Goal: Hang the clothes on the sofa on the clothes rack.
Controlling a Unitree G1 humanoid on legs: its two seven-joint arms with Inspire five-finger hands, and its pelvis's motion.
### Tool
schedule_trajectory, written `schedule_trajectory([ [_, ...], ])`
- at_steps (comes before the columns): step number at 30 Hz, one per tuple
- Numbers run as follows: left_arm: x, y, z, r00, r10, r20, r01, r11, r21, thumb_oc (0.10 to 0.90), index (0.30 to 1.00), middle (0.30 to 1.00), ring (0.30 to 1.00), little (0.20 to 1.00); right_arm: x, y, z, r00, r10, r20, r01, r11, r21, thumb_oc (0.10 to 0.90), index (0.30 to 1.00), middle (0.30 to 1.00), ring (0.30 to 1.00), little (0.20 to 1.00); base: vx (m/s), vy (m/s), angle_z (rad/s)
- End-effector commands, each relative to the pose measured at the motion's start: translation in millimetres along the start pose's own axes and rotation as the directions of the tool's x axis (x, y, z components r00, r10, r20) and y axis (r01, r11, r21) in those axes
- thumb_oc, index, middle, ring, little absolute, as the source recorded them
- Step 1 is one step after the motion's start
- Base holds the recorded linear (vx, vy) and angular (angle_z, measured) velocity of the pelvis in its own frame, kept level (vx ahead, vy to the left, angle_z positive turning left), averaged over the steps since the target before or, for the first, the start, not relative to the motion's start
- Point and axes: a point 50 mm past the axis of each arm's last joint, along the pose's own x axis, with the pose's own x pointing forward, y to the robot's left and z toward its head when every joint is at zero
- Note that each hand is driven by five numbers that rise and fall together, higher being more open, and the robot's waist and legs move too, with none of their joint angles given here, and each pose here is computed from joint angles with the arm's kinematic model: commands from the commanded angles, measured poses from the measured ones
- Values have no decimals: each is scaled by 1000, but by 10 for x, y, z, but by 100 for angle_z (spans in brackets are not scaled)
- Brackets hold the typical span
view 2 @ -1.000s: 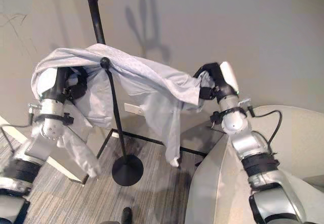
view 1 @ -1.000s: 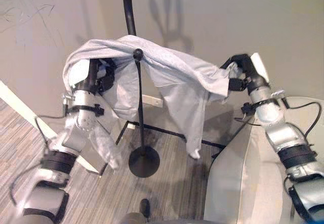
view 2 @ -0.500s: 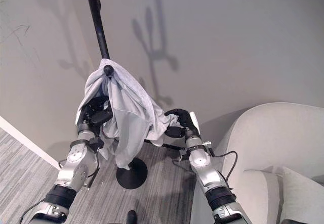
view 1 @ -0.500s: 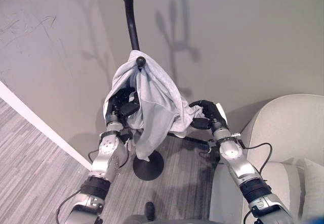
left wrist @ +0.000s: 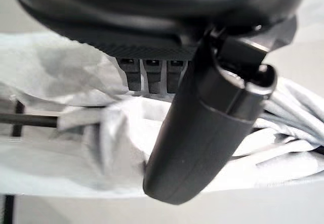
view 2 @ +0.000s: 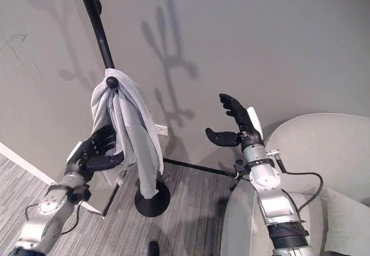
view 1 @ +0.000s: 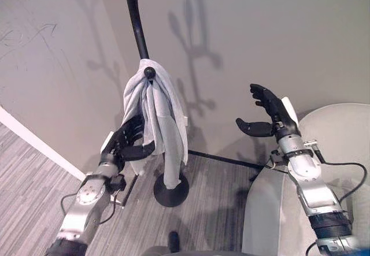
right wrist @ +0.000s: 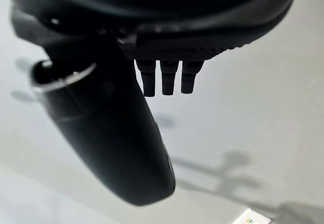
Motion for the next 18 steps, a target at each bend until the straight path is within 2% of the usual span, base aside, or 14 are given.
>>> schedule_trajectory([
  [1, 50, 204, 492, 952, 33, 305, -25, 999, -29, 800, 900, 900, 900, 900, 20, -218, 395, 963, -68, 259, 42, 994, 104, 800, 900, 900, 900, 900, 0, 0, 0],
  [2, -57, 338, 382, 939, 144, 313, -94, 981, -169, 800, 900, 900, 900, 900, -105, -213, 288, 968, -96, 233, 35, 967, 254, 800, 900, 900, 900, 900, 0, 0, 0],
  [3, -65, 344, 376, 939, 143, 312, -93, 981, -170, 800, 900, 900, 900, 900, -113, -213, 285, 968, -92, 232, 31, 966, 256, 800, 900, 900, 900, 900, 0, 0, 0],
  [4, -110, 396, 273, 929, 215, 300, -135, 954, -267, 800, 900, 900, 900, 900, -166, -189, 194, 973, -114, 200, 40, 939, 340, 800, 900, 900, 900, 900, 0, 0, 0],
  [5, -195, 500, 7, 906, 364, 216, -269, 889, -372, 800, 900, 900, 900, 900, -299, -70, -64, 985, -142, 100, 65, 835, 547, 800, 900, 900, 900, 900, 0, 0, 0],
  [6, -193, 501, 7, 906, 364, 217, -269, 889, -371, 800, 900, 900, 900, 900, -299, -73, -66, 985, -142, 101, 64, 834, 548, 800, 900, 900, 900, 900, -29, -7, -3],
  [7, -282, 574, -314, 873, 482, 80, -416, 819, -397, 800, 900, 900, 900, 900, -431, 152, -325, 989, -147, -7, 103, 659, 745, 800, 900, 900, 900, 900, -37, -8, 0],
  [8, -280, 575, -313, 873, 482, 81, -415, 819, -397, 800, 900, 900, 900, 900, -430, 149, -326, 989, -147, -6, 102, 659, 746, 800, 900, 900, 900, 900, 0, 0, 0],
  [9, -353, 591, -547, 852, 523, -25, -481, 763, -431, 800, 900, 900, 900, 900, -515, 276, -449, 989, -135, -64, 129, 559, 819, 800, 900, 900, 900, 900, 0, 0, 0],
  [10, -469, 581, -941, 814, 541, -213, -578, 714, -395, 800, 900, 900, 900, 900, -640, 534, -677, 976, -110, -189, 218, 407, 887, 800, 900, 900, 900, 900, 0, 0, 0],
  [11, -464, 584, -939, 814, 541, -211, -577, 714, -396, 800, 900, 900, 900, 900, -636, 532, -677, 976, -111, -188, 217, 406, 888, 800, 900, 900, 900, 900, -27, 12, 4],
  [15, -648, 437, -1464, 735, 497, -462, -657, 689, -304, 800, 900, 900, 900, 900, -871, 942, -1052, 914, 33, -405, 373, 326, 869, 800, 900, 900, 900, 900, -21, 12, 3],
  [16, -809, 286, -1763, 663, 437, -608, -686, 680, -260, 800, 900, 900, 900, 900, -1114, 1209, -1325, 812, 132, -568, 519, 280, 808, 800, 900, 900, 900, 900, 0, 0, 0],
  [18, -963, 135, -1975, 588, 378, -715, -692, 692, -204, 800, 900, 900, 900, 900, -1408, 1450, -1530, 672, 243, -699, 638, 290, 714, 800, 900, 900, 900, 900, 4, 15, 1],
])
